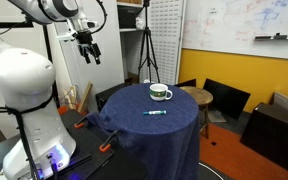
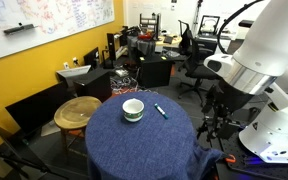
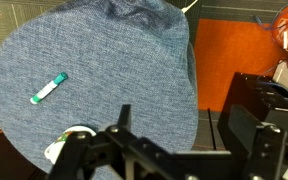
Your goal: Put the marker in the cup
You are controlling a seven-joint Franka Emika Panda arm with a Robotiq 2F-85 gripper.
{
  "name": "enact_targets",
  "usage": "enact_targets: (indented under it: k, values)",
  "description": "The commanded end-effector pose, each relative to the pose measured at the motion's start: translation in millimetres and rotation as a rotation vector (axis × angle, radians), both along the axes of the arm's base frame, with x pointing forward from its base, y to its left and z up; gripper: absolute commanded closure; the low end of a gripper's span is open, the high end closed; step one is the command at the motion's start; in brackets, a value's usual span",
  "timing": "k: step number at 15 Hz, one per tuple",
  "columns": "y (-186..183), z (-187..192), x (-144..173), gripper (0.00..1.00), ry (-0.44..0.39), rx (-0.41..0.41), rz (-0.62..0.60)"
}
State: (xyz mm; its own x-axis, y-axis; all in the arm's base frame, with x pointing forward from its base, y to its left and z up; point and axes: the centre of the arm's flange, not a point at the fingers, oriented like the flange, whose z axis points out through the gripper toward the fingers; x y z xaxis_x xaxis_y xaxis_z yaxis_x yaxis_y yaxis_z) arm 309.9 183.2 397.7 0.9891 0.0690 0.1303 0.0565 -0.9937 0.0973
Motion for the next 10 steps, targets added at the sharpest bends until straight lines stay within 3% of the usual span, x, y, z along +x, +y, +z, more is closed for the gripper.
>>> enact_targets:
  k: [1, 6, 10]
  values:
    - [-3.0, 15.5, -3.3, 0.0, -0.029, -0.01, -0.003]
    - [-10.9, 42.5, -14.6, 0.0, -0.1, -0.037, -0.001]
    - [-23.7, 72.5, -22.7, 0.0, -0.19, -0.006, -0.029]
